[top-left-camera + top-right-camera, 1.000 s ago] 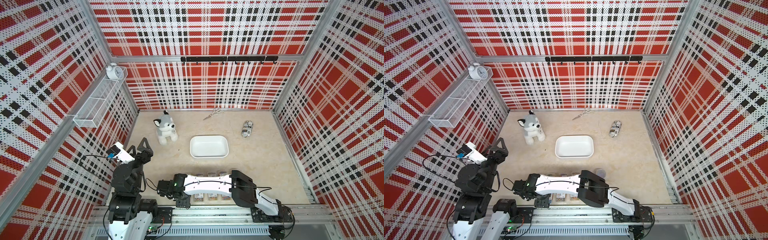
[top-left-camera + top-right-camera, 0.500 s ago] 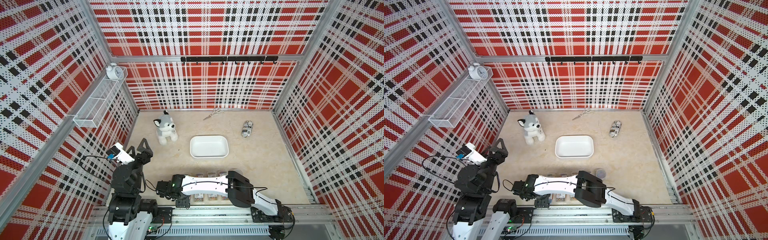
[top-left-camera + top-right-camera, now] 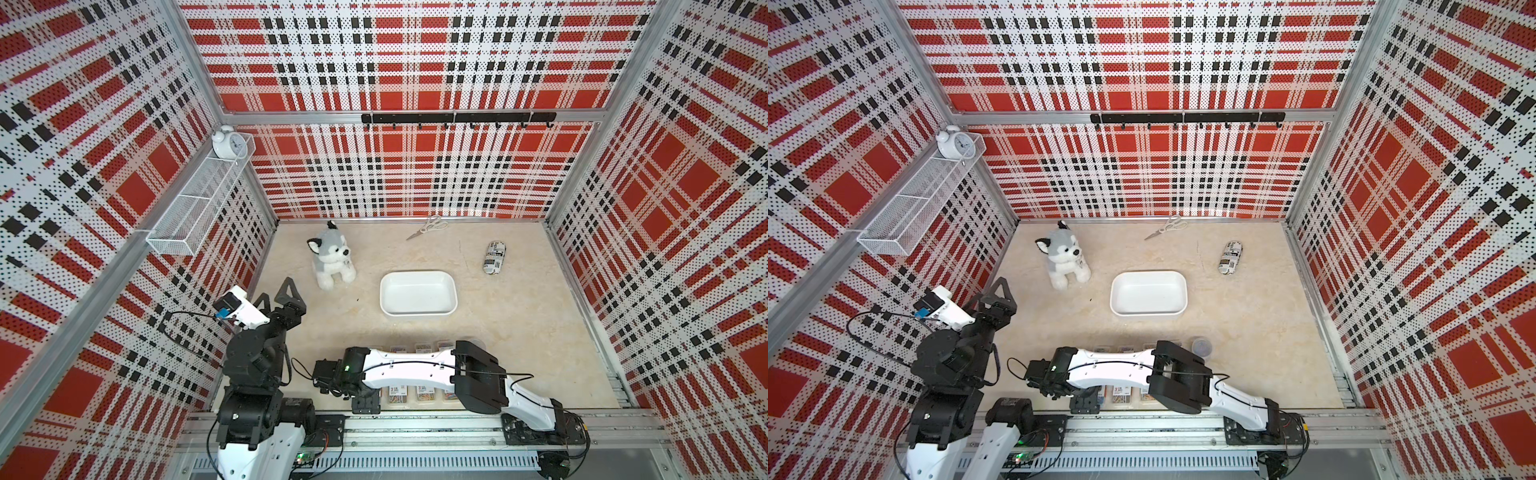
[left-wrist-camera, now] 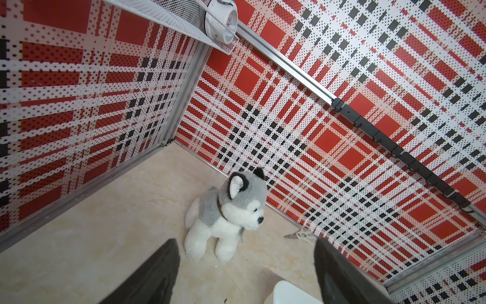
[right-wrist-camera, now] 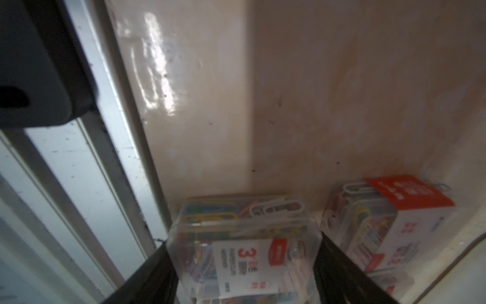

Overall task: Take the paper clips out of the storage box
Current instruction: Place the boxed paper clips at the center of the board.

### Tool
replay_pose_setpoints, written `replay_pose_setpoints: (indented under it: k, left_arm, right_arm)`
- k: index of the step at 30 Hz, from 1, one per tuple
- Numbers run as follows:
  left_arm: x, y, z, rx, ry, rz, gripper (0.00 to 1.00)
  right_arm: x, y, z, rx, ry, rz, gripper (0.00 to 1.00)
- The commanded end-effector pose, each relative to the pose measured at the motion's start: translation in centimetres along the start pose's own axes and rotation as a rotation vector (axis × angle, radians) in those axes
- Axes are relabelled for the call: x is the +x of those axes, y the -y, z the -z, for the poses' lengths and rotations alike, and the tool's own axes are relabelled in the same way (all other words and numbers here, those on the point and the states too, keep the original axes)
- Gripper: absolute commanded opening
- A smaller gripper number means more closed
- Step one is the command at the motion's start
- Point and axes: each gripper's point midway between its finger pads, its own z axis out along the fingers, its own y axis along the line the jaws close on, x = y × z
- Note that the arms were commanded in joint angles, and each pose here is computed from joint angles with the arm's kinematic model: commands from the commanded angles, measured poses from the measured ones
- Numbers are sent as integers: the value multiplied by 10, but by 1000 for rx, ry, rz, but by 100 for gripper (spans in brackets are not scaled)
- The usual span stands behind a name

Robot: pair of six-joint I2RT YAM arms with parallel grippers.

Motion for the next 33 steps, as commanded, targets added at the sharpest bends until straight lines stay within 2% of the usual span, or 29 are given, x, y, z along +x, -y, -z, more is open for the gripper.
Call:
replay_pose_setpoints:
  k: [1,17,33]
  left_arm:
    - [0,-3,0,-8,13,-10,83]
    - [-1,-3,-1,-7,15,-10,83]
    - [-4,0,3,9,20,-3,80]
  right_arm:
    - [0,6,-11,15,-20,6,81]
    - [-3,11,-5,26,0,1,90]
    - [-6,11,14,13,52,-30,91]
